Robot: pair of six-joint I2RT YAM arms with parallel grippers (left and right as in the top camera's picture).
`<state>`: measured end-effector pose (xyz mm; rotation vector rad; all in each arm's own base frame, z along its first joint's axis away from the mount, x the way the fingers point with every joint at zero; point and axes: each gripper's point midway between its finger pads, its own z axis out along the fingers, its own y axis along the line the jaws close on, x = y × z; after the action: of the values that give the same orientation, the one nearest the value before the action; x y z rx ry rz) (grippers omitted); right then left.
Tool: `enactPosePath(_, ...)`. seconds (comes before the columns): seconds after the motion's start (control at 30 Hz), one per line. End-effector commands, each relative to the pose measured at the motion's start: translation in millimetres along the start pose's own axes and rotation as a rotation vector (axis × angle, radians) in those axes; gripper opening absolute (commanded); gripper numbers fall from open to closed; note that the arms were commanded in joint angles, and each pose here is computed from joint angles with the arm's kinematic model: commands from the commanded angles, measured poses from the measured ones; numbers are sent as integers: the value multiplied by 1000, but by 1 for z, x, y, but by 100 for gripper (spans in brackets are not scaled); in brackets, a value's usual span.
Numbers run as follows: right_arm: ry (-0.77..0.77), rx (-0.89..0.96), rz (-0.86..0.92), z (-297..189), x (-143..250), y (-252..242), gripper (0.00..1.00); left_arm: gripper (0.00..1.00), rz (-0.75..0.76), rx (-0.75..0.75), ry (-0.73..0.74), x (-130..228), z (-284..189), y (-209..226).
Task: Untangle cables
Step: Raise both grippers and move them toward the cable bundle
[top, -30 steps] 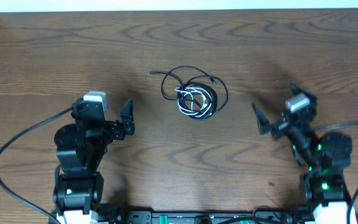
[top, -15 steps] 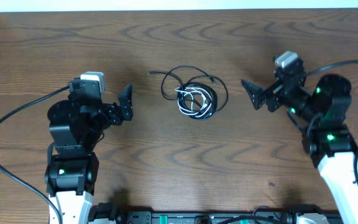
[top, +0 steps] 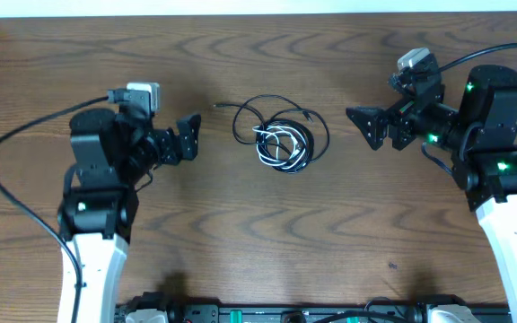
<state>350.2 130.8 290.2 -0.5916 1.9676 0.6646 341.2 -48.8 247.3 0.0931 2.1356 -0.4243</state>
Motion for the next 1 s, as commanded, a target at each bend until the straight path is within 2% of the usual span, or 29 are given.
enactPosePath(0.0, -2, -73, 19, 0, -4, 11, 99, 95, -21, 45, 30, -11, 0, -10)
enactPosePath(0.17, 24, -71, 40, 2, 3, 9, 99, 95, -42, 135, 80, -7, 6, -23)
enactPosePath(0.53, 45, -68, 56, 8, 9, 5, 99, 95, -125, 117, 254, 34, 19, -14)
enactPosePath(0.73, 137, -27, 274, 40, 36, -22, 93, 95, -127, 115, 259, 35, 34, -8)
enactPosePath(0.97, 298, 91, 349, 89, 54, -51, 93, 95, -165, 108, 292, 43, 50, -1)
